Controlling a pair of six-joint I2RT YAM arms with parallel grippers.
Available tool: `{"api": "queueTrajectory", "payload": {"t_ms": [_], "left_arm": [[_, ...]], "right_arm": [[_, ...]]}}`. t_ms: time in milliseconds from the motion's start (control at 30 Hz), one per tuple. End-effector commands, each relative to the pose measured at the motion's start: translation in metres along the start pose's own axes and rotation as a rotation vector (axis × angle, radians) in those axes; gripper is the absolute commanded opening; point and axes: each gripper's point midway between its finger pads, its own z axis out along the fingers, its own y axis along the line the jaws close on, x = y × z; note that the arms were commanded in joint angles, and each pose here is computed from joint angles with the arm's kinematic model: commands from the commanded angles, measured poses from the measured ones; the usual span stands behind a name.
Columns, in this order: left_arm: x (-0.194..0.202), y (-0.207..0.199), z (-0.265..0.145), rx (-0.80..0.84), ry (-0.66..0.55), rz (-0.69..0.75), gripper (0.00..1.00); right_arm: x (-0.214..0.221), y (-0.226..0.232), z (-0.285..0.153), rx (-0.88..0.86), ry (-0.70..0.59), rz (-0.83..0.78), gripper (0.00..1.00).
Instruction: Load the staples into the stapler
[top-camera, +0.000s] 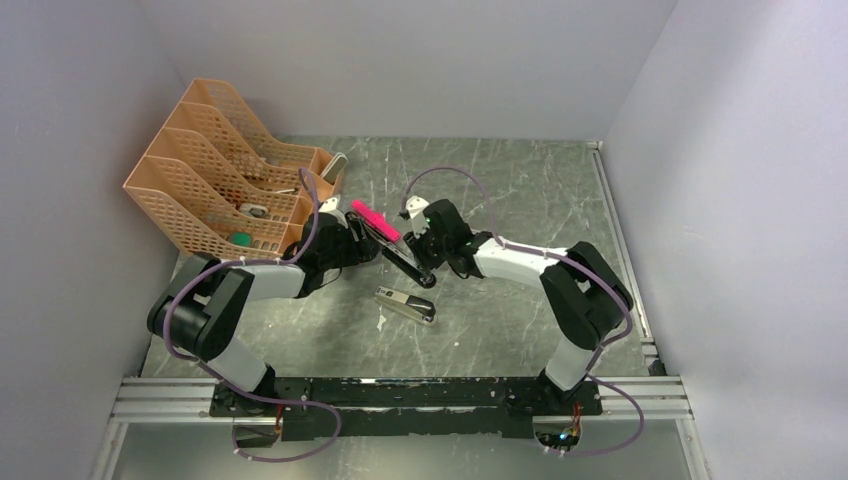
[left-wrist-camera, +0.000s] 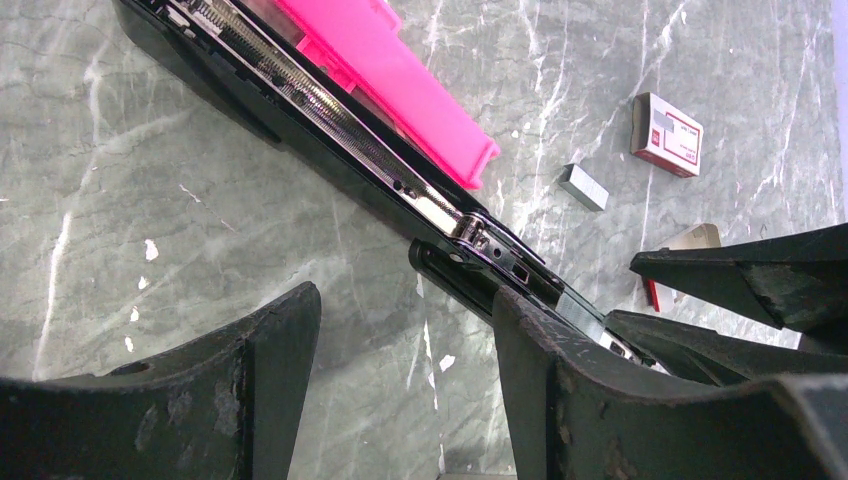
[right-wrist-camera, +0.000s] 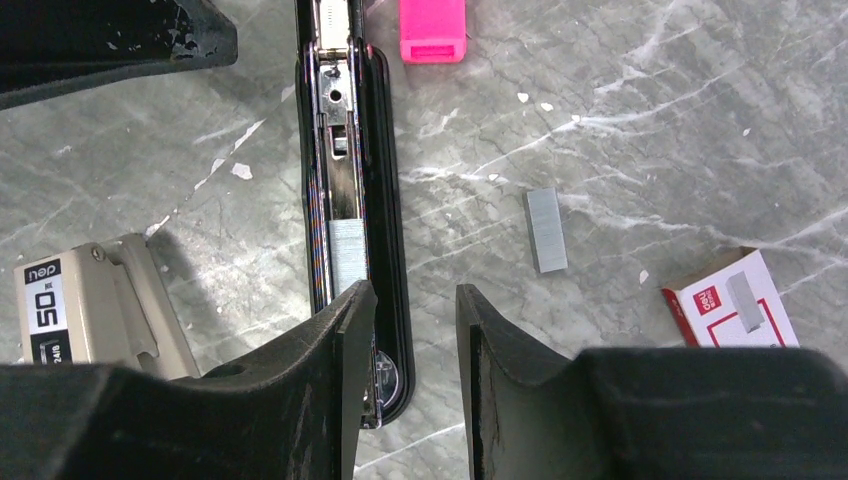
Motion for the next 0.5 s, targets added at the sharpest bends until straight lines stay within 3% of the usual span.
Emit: {"api": "queueTrajectory", "payload": {"t_ms": [0, 233, 467], "left_arm": [[-0.012, -0.006, -0.002, 0.018, -0.049, 0.022, 0.68], [-0.013, -0.007, -0.002, 0.019, -0.052, 0.022, 0.68], [-0.013, -0.007, -0.002, 0.019, -0.053, 0.024, 0.68]], "right_arm": [[0.019, 0.0, -0.01, 0.005, 0.064, -0.005, 0.39], [-0.029, 0.006, -0.007, -0.038, -0.106, 0.008, 0.39], [-0.042, 0.007, 0.014, -0.06, -0.113, 0.008, 0.39]]}}
